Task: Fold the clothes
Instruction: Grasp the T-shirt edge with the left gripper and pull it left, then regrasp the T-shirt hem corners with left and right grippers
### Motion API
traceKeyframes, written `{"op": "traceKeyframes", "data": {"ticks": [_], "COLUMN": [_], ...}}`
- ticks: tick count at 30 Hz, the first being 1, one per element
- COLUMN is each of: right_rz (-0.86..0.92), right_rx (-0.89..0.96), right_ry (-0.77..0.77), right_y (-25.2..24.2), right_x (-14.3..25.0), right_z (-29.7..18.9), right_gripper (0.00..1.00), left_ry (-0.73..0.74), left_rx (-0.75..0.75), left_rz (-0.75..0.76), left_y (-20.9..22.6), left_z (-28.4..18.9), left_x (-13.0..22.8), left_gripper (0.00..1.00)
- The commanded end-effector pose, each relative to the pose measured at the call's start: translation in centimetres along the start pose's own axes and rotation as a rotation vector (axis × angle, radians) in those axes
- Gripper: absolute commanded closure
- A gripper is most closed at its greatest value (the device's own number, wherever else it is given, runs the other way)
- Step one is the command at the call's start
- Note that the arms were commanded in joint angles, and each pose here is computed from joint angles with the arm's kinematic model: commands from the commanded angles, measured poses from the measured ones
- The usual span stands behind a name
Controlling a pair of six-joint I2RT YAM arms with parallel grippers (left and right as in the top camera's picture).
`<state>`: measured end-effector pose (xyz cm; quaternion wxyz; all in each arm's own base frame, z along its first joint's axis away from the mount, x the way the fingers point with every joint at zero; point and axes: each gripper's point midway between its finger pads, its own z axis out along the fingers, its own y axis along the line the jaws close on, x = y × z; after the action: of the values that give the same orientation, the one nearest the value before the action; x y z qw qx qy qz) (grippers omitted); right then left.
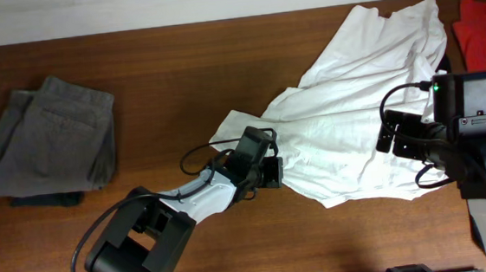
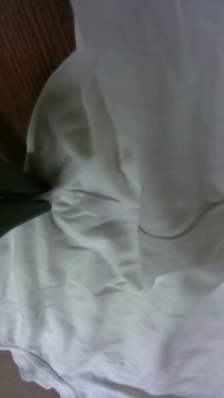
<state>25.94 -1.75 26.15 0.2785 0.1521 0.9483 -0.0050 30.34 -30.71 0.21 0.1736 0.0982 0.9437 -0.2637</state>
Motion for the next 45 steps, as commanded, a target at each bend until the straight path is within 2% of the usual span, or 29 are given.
{"op": "traceKeyframes", "data": {"ticks": [1,4,6,11,14,17,18,20,24,27,29,36,40,45], "right_rz": [0.013,0.013,0.014,0.014,0.014,0.014,0.013,0.013,0.013,0.013,0.013,0.012,0.012,-0.005], "right_rx": [0.02,0.028,0.038,0.037,0.038,0.037,0.037,0.038,0.039,0.039,0.04,0.047,0.047,0.057], "right_ry": [-0.02,-0.022,-0.025,-0.025,-0.025,-0.025,-0.024,-0.02,-0.018,-0.019,-0.019,-0.02,-0.019,-0.011], "right_y": [-0.5,-0.7,-0.8,-0.8,-0.8,-0.8,-0.8,-0.9,-0.9,-0.9,-0.9,-1.0,-1.0,-1.2], "right_x": [-0.3,-0.4,-0.4,-0.4,-0.4,-0.4,-0.4,-0.3,-0.2,-0.2,-0.3,-0.3,-0.3,-0.1], "right_z": [-0.5,-0.5,-0.5,-0.5,-0.5,-0.5,-0.5,-0.5,-0.5,-0.5,-0.5,-0.5,-0.5,-0.5], "right_gripper": [0.01,0.01,0.01,0.01,0.01,0.01,0.01,0.01,0.01,0.01,0.01,0.01,0.01,0.01], "left_ry": [0.026,0.005,-0.054,-0.295,-0.444,-0.528,-0.534,-0.518,-0.404,-0.262,-0.178,0.06,0.145,0.237], "left_rx": [-0.039,-0.114,-0.221,-0.446,-0.505,-0.554,-0.563,-0.533,-0.341,-0.138,-0.074,-0.033,-0.08,-0.175], "left_rz": [-0.018,-0.06,-0.087,-0.114,-0.17,-0.256,-0.28,-0.31,-0.318,-0.326,-0.347,-0.356,-0.407,-0.593], "left_y": [1.2,3.3,6.2,13.2,17.0,21.0,22.0,23.0,20.9,16.7,14.5,8.1,6.2,5.7], "left_z": [0.0,-2.3,-5.5,-15.1,-20.2,-23.0,-23.4,-23.4,-20.9,-18.4,-17.2,-12.7,-10.2,-7.6], "left_x": [0.5,-0.6,-2.4,-8.2,-11.1,-12.3,-12.3,-11.9,-10.5,-8.3,-6.7,-1.5,1.0,4.3], "left_gripper": [1.0,1.0,1.0,1.0,1.0,0.99,0.69,0.01,0.01,0.01,0.01,0.01,0.01,0.01]}}
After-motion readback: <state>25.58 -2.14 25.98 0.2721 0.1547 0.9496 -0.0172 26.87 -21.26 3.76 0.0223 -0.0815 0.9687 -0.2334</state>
